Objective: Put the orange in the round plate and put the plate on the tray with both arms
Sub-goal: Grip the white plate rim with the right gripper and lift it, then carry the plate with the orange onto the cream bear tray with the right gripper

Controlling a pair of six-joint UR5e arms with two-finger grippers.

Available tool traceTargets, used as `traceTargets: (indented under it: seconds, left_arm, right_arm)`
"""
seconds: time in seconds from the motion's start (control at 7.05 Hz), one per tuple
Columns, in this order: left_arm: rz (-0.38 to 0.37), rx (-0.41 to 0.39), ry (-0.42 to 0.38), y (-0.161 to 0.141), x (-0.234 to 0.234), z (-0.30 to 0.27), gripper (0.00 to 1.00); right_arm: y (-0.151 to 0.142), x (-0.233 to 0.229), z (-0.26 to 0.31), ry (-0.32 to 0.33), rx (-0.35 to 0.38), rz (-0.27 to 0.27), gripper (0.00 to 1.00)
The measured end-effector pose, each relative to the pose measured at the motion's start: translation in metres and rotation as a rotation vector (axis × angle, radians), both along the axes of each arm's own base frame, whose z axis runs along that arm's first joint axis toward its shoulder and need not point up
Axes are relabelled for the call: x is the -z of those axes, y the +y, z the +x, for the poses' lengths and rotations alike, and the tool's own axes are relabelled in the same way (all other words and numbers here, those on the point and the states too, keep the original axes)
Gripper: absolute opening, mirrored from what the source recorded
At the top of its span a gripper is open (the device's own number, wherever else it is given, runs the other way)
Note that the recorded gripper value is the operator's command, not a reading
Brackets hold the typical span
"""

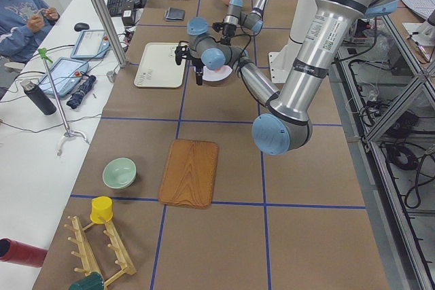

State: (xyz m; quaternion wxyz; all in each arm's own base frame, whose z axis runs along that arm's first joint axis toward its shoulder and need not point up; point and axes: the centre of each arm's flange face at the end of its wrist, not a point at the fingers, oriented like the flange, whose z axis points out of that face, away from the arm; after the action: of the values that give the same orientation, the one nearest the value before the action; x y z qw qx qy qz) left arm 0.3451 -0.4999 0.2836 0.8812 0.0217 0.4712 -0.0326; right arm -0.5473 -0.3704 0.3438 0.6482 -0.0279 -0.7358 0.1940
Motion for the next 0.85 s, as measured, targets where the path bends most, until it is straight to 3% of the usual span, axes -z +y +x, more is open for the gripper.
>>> traceTargets:
  seconds: [0.85]
  left_arm:
    - [0.000,0.009,0.001,-0.001,0.002,-0.005,0.98]
  right_arm:
    - [-0.017,0.034,0.033,-0.140,-0.137,-0.025,0.00]
